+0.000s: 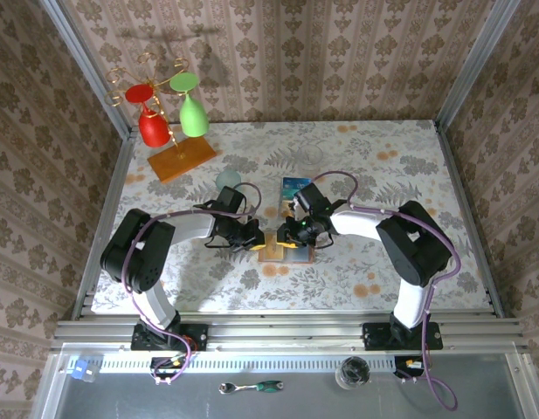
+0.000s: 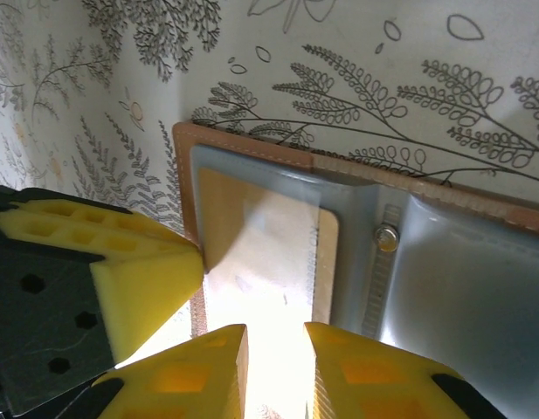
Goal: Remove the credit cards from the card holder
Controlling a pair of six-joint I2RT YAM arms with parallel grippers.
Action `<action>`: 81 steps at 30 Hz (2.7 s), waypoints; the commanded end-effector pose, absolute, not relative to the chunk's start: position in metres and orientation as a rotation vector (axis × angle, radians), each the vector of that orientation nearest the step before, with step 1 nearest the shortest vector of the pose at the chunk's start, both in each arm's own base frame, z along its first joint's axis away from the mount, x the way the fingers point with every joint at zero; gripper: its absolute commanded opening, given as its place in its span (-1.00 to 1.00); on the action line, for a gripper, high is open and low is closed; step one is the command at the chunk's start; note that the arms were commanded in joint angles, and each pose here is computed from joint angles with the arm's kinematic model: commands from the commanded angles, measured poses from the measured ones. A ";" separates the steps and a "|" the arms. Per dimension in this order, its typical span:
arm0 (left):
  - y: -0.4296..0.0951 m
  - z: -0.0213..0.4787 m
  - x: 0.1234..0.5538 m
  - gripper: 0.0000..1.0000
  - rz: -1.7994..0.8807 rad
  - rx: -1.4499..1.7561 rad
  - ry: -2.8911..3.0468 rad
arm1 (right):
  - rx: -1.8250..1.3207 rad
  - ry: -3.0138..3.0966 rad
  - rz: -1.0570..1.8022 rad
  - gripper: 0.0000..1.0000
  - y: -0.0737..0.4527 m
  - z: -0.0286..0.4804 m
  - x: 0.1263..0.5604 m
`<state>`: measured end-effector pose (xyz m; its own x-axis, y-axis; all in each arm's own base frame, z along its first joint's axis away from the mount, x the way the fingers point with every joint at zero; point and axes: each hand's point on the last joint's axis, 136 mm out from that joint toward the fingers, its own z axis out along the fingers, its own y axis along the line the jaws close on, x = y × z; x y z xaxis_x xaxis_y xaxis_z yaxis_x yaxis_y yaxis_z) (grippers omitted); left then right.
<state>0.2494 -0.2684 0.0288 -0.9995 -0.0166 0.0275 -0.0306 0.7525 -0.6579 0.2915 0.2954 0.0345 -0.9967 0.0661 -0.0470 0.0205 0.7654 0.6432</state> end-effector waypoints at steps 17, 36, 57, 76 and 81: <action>-0.260 0.019 0.247 -1.00 1.079 0.067 -2.919 | 0.078 2.959 1.048 -0.65 0.302 0.024 0.286; -0.258 0.022 0.247 -0.99 1.087 0.078 -2.921 | 0.048 2.914 0.936 -0.53 0.288 0.043 0.291; -0.281 0.045 0.253 -0.99 1.169 -0.028 -2.905 | 0.091 2.947 0.916 -0.53 0.278 0.040 0.279; -0.271 0.020 0.245 -1.00 1.082 0.019 -2.886 | 0.118 3.010 0.901 -0.53 0.278 0.019 0.274; -0.271 0.020 0.245 -1.00 1.082 0.019 -2.886 | 0.125 3.018 0.907 -0.53 0.279 0.016 0.275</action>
<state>0.2512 -0.2764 0.0288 -0.9995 0.0009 0.0311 -0.0203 0.7396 -0.6727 0.2829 0.2823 0.0279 -0.9974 0.0711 -0.0146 0.0502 0.8205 0.5694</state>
